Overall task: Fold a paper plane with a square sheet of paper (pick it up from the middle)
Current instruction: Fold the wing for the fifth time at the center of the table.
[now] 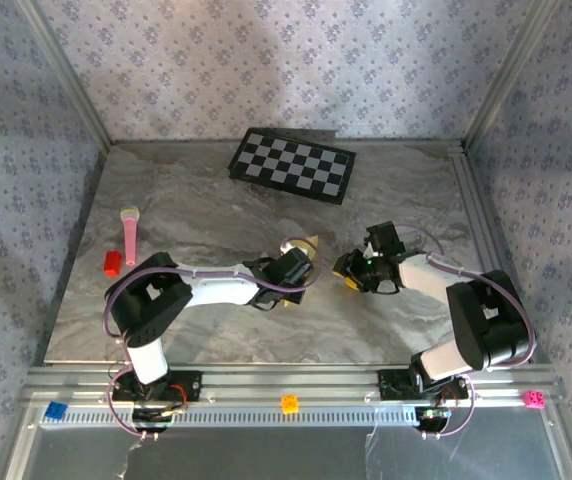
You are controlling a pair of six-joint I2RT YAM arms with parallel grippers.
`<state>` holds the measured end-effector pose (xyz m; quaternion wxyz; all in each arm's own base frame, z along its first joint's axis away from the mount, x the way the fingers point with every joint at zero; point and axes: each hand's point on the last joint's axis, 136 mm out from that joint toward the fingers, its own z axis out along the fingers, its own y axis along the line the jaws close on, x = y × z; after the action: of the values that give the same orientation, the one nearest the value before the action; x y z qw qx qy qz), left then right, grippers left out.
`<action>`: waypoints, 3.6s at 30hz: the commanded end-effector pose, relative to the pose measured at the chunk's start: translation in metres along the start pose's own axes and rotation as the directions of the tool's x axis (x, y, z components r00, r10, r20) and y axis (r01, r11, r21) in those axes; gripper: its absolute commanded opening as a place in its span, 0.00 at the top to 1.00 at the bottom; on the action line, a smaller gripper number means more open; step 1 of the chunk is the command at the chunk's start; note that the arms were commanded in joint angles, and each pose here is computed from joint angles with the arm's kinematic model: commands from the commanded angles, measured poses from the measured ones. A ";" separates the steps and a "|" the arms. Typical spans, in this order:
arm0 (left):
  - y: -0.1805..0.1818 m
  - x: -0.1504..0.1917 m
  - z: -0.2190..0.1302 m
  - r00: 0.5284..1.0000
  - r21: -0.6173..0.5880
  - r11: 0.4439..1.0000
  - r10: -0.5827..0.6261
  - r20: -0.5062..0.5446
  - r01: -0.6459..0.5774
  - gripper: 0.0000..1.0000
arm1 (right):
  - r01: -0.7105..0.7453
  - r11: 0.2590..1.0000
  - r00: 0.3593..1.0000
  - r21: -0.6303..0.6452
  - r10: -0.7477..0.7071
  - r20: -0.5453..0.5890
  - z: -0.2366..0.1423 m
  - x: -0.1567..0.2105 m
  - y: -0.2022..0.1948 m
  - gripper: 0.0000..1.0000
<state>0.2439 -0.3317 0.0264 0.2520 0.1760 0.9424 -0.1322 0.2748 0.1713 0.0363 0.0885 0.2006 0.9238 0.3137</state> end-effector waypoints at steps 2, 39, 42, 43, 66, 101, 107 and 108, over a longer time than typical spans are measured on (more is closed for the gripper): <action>-0.003 -0.008 -0.008 1.000 0.028 1.000 -0.003 0.026 0.002 0.80 | 0.018 1.000 1.000 0.009 -0.018 -0.020 0.002 0.001 0.003 0.54; 0.002 -0.001 -0.004 0.998 0.005 0.998 0.063 0.001 -0.063 0.86 | 0.004 0.997 0.998 -0.079 -0.009 -0.066 0.025 -0.013 0.071 0.50; 0.002 0.000 -0.005 0.997 0.001 0.997 0.073 0.002 -0.073 0.86 | 0.005 0.998 0.996 -0.056 -0.010 -0.087 0.031 -0.010 0.071 0.53; 0.001 -0.001 -0.006 0.997 0.002 0.997 0.078 0.004 -0.078 0.85 | 0.000 0.999 0.996 -0.048 -0.005 -0.094 0.032 -0.009 0.069 0.56; -0.017 -0.005 -0.017 0.977 -0.016 0.978 0.209 0.052 -0.208 0.79 | -0.014 0.997 0.997 -0.070 0.008 -0.083 0.027 -0.009 0.061 0.99; -0.008 0.010 -0.005 1.000 0.057 0.998 0.021 0.003 -0.021 0.93 | 0.006 1.000 1.000 -0.022 -0.006 -0.001 -0.004 -0.013 0.034 0.70; -0.004 0.012 -0.003 0.998 0.108 0.993 -0.056 -0.002 0.056 0.96 | 0.012 1.000 1.000 -0.010 -0.012 0.013 -0.009 -0.012 0.030 0.70; -0.004 0.012 -0.003 0.998 0.122 0.990 -0.065 -0.002 0.065 0.97 | 0.014 1.000 1.000 -0.007 -0.013 0.013 -0.009 -0.011 0.029 0.70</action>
<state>0.2356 -0.3340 0.0238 0.2526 0.1778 0.9349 -0.1747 0.2966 0.1900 0.0632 0.0953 0.1977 0.9176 0.3314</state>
